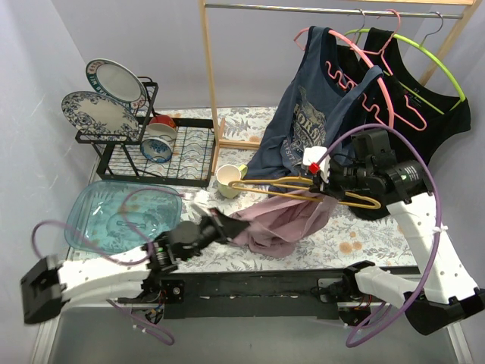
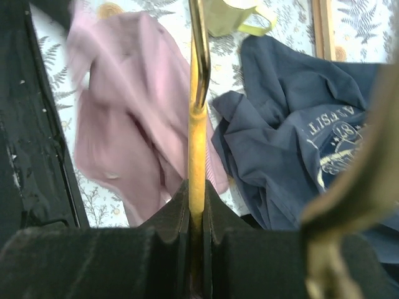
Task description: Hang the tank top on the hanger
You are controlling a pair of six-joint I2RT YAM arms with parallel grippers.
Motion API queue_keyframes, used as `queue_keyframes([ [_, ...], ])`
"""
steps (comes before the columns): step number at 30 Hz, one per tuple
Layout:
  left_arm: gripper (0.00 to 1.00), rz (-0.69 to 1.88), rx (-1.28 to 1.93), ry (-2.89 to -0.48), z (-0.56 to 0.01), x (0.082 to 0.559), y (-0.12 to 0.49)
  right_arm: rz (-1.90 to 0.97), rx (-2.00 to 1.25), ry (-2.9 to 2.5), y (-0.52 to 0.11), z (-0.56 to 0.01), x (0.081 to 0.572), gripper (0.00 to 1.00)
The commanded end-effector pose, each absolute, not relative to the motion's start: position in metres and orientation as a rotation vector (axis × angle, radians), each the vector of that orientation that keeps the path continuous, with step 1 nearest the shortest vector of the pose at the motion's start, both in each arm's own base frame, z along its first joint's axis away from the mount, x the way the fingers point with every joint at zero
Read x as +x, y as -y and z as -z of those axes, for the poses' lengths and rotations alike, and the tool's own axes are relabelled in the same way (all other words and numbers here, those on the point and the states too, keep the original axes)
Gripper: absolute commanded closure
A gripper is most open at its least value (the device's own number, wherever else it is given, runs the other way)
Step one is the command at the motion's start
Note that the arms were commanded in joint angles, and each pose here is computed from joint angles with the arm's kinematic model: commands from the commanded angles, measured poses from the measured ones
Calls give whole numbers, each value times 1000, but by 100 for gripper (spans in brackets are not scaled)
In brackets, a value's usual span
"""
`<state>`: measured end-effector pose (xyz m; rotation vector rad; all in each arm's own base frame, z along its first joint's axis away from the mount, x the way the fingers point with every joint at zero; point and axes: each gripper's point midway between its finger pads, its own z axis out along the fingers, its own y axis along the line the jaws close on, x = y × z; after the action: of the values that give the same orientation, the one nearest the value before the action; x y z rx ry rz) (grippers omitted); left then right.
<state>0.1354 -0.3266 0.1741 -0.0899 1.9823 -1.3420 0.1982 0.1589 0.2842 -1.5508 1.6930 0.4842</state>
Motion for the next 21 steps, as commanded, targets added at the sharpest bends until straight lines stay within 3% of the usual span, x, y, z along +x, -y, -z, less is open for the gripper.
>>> queue_keyframes([
  [1, 100, 1332, -286, -1989, -146, 154, 250, -542, -1577, -1553, -167, -293, 183, 99],
  [7, 100, 1211, -502, -2008, -122, 176, 205, -685, -1609, -1412, -183, -304, 162, 99],
  [21, 100, 1110, -498, -1820, -182, 205, 170, -557, -1687, -1480, -163, -275, 167, 99],
])
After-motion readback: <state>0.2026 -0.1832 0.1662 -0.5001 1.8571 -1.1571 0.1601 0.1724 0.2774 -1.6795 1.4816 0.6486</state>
